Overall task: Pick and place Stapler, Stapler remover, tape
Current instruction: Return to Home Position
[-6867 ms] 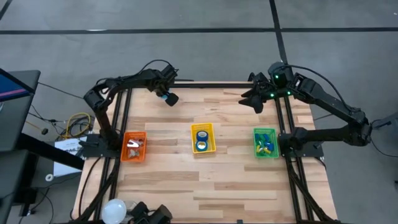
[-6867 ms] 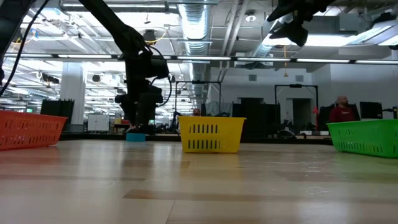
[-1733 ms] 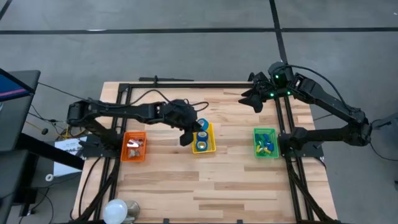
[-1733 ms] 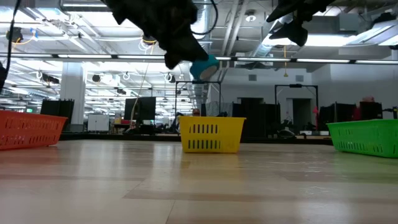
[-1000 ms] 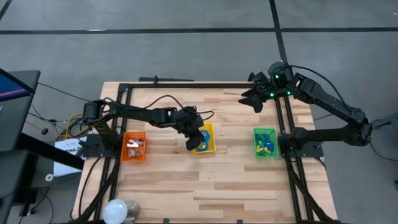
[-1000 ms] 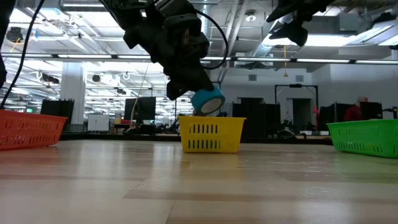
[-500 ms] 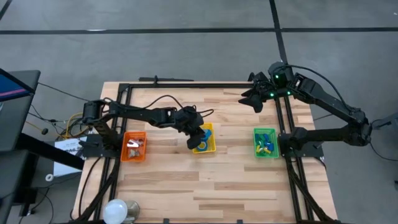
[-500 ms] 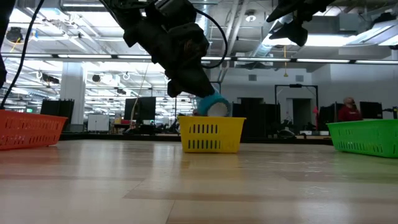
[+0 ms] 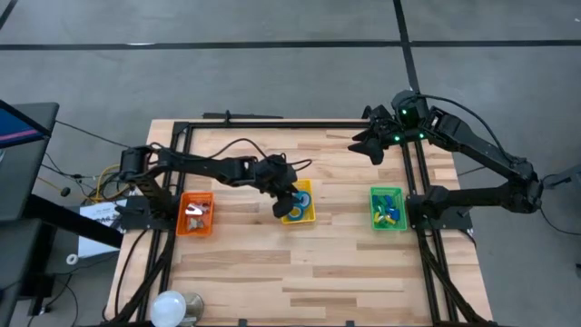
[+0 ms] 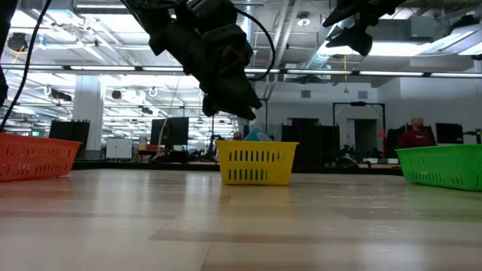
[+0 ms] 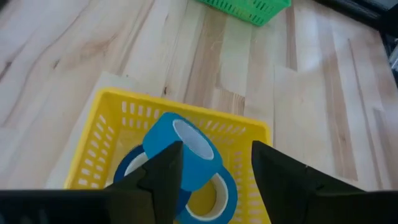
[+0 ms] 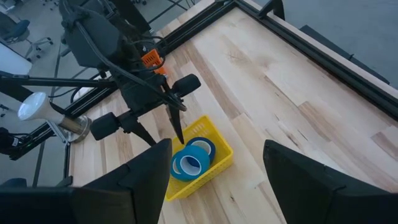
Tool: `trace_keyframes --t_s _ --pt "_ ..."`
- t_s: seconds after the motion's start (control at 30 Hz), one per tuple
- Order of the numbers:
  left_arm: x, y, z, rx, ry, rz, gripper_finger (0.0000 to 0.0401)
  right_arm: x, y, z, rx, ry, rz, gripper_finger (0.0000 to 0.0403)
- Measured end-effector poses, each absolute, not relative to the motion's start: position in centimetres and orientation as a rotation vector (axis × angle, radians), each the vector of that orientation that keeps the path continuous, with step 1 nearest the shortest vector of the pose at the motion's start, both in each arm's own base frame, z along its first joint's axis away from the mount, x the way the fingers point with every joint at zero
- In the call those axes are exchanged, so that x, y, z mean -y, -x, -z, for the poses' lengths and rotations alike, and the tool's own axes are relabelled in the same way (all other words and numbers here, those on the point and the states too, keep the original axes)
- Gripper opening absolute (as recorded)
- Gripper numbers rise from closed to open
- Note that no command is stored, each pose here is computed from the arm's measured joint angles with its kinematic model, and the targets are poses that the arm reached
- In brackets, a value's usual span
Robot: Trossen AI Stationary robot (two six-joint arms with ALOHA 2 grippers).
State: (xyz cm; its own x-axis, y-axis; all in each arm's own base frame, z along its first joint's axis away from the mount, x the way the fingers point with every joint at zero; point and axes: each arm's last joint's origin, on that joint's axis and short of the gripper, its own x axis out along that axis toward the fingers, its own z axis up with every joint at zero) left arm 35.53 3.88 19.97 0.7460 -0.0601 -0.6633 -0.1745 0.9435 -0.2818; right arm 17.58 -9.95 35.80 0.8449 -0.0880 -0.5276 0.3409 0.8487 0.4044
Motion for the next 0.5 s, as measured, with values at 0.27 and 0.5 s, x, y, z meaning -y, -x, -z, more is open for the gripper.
trace_keyframes --t_s 0.27,0.5 --pt "-4.6 -34.1 -23.7 -0.619 0.329 -0.073 0.0178 10.0 -17.6 -35.8 -0.519 -0.507 0.236 0.0244" --pt "-6.4 -31.8 -27.8 -0.478 0.328 -0.118 0.0175 10.0 -17.6 -35.8 -0.522 -0.479 0.252 0.0244"
